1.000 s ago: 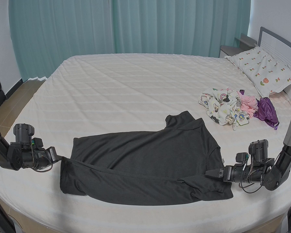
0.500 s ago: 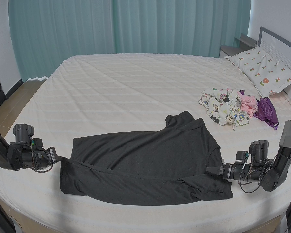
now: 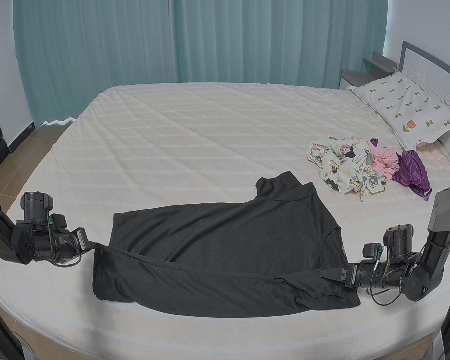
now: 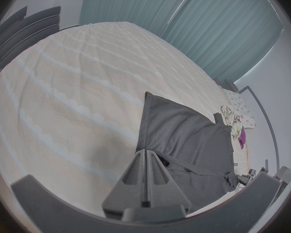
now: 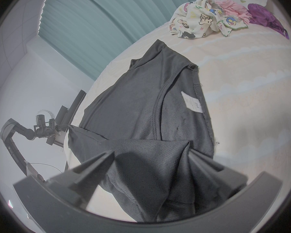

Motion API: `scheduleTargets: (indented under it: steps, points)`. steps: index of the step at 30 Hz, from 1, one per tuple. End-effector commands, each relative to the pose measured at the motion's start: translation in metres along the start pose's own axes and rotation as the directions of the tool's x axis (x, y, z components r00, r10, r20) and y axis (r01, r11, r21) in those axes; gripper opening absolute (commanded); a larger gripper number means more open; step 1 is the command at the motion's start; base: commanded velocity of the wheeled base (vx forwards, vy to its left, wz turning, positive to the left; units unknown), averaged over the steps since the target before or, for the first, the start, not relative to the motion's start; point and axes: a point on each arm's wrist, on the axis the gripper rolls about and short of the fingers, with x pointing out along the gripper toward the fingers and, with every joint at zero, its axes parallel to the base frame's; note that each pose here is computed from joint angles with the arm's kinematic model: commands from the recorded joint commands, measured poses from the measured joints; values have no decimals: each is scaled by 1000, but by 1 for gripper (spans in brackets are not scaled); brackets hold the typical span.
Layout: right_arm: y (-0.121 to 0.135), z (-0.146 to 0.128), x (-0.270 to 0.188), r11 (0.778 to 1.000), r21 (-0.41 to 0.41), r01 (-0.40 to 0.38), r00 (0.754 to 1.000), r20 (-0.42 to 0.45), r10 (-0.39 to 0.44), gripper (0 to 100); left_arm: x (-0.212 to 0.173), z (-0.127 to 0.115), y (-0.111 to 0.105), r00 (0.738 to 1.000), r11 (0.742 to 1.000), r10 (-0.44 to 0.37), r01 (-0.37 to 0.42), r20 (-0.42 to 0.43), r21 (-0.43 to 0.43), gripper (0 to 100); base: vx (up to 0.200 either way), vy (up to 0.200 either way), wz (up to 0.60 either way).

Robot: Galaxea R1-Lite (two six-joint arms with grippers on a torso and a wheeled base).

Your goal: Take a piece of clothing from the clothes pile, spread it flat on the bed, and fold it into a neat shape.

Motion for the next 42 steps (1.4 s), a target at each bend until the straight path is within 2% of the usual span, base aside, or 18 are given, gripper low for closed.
scheduleTargets:
  steps: [1,9,13,22,31,42]
  points:
    - [-1,1,-1,1000,9,0,1000,4,0,0,0,0,0,1000,1000,0,0,-1,-1,0,0,0,0]
    - [-6,8,-6,997,81,-1,998,56,-4,0,0,-3,1,1000,1000,4,-4,-10,-6,0,0,0,0]
    - [-3,15,-10,992,123,-36,992,123,21,0,-2,-4,1,1000,1000,5,-5,-10,-17,0,0,0,0]
    - [-6,21,-20,988,141,-61,975,219,29,0,-16,-5,5,1000,998,18,-17,16,-58,0,0,0,0]
    - [-7,22,-20,989,139,-59,973,230,26,0,-20,-17,13,999,994,40,-41,-11,-104,0,0,0,0]
    - [-22,20,-11,985,172,-31,977,215,-7,0,-7,-15,17,999,990,36,-40,-32,-132,0,0,0,0]
